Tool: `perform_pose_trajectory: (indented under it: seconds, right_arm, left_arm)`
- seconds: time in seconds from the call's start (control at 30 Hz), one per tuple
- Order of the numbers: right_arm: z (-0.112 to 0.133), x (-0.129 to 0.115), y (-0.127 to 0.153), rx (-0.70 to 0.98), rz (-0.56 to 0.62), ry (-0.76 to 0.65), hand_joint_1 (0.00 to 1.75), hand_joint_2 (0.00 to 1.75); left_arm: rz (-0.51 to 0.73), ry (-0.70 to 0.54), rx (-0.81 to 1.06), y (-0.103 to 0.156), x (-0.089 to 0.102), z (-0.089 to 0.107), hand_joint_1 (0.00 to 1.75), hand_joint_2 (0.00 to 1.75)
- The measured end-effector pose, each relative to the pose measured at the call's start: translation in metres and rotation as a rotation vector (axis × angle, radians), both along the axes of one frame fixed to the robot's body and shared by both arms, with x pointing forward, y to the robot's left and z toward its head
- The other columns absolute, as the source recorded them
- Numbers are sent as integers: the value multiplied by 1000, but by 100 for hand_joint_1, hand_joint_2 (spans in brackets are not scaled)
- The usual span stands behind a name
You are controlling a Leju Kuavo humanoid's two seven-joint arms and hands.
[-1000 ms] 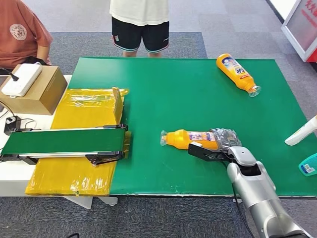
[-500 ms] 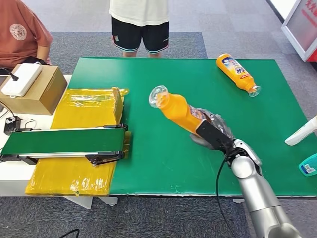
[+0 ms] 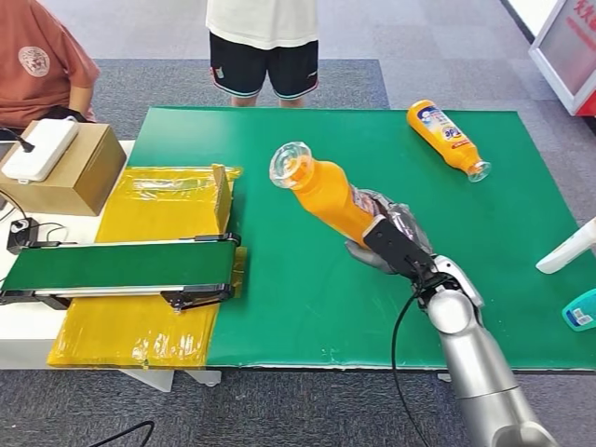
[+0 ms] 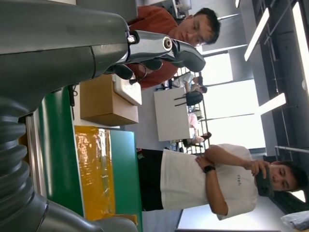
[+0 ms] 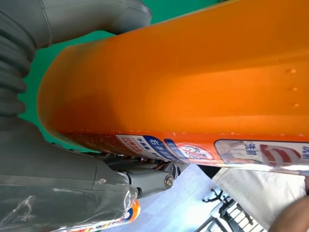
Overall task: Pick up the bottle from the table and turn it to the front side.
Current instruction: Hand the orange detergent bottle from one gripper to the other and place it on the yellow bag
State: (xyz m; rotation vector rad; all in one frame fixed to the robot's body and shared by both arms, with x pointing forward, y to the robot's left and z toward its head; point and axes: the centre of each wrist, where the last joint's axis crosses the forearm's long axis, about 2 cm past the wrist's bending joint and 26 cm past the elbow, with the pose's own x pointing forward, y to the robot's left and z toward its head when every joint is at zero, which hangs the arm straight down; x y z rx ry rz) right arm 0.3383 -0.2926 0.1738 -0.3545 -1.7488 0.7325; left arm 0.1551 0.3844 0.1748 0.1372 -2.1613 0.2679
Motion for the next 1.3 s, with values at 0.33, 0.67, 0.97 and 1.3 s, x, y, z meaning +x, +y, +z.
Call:
perform_pose_trajectory:
  seconds: [0.33, 0.67, 0.97, 1.3]
  right_arm:
    - [14, 11, 26, 114, 70, -66, 175, 175]
    - [36, 33, 97, 312, 225, -115, 175, 175]
    - [35, 34, 115, 443, 322, -64, 175, 175]
    - [39, 36, 120, 461, 345, -71, 175, 175]
  left_arm:
    - [-47, -36, 2, -10, 58, 16, 0, 175]
    - [-426, -107, -27, -94, 190, 79, 0, 175]
    - [-560, -120, -8, -128, 213, 98, 0, 175]
    - [-779, -68, -38, -160, 210, 92, 0, 175]
